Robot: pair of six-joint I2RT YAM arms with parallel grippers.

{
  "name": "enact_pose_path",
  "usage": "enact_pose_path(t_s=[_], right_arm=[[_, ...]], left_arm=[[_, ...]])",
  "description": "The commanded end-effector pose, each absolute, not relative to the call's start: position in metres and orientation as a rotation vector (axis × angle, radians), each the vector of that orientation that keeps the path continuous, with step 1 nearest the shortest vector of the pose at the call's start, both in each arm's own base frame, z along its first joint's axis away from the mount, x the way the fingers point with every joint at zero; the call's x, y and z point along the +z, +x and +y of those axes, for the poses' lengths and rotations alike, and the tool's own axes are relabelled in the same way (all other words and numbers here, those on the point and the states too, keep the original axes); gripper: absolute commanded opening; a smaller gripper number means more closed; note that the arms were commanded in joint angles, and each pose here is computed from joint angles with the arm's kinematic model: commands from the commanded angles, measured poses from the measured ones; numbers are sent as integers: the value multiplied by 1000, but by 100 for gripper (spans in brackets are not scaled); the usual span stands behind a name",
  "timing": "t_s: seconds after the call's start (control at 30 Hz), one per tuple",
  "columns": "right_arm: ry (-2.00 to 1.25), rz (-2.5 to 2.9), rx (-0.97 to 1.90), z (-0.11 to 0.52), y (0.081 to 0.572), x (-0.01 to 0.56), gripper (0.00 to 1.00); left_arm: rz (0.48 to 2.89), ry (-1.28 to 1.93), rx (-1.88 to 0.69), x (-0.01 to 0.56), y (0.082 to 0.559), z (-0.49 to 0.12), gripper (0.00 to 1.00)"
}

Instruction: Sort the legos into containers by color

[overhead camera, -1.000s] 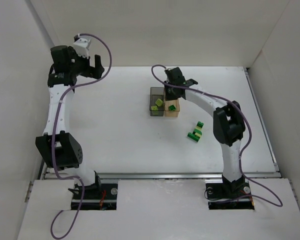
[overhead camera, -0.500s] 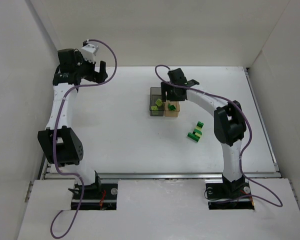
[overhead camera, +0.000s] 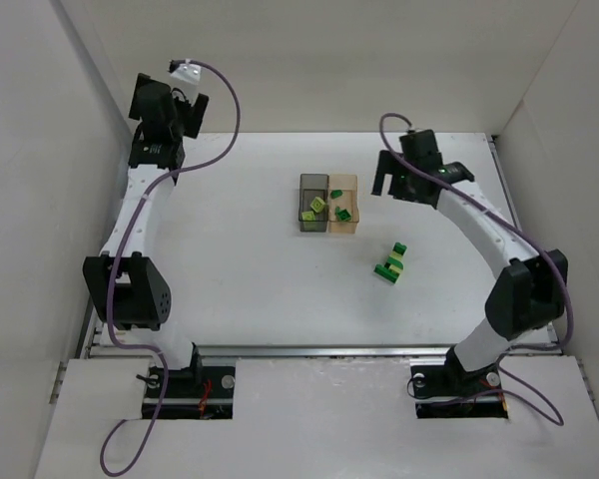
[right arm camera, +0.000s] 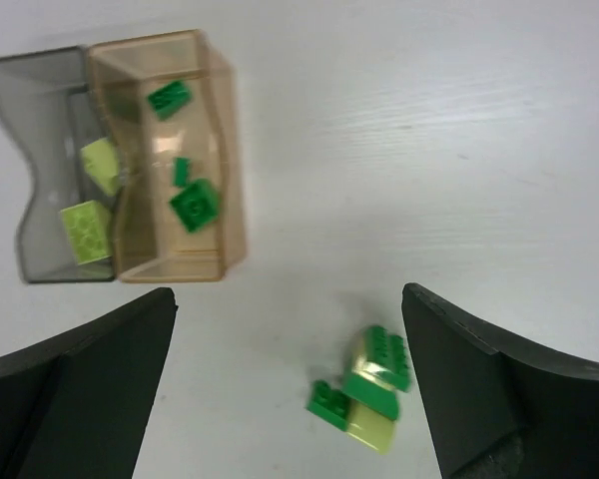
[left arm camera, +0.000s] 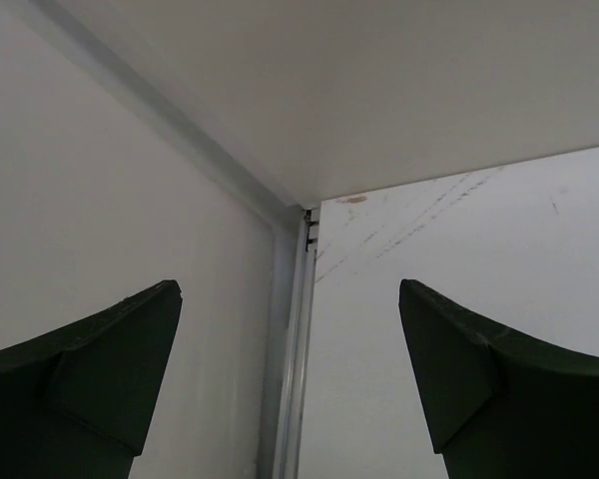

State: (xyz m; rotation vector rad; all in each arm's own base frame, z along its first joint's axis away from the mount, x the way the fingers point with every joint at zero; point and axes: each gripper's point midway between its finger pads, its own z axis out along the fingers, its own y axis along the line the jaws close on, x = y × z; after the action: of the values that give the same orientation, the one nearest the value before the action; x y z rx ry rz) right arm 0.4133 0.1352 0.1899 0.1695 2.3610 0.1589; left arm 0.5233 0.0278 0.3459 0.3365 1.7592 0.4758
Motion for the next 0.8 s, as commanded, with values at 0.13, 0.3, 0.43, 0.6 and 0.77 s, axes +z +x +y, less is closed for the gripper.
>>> enact_pose_path(t_s=[0.13,0.3,0.43,0.6,0.77], right_arm=[[403,2565,135,103,369,116,100],[524,2546,111,91,366,100,100],[519,2613,129,97,361,75,100],[530,2672,149,102,355,48,93],[555,2668,168,103,352,45,93]], left_arm=[[1864,326,400,314,516,-12,89],[1987,425,243,269,503,-64,92],[2029,422,162,256,496,-74,92],[2049,413,135,248,494,-77,92],[2052,404,129,250,493,-77,91]])
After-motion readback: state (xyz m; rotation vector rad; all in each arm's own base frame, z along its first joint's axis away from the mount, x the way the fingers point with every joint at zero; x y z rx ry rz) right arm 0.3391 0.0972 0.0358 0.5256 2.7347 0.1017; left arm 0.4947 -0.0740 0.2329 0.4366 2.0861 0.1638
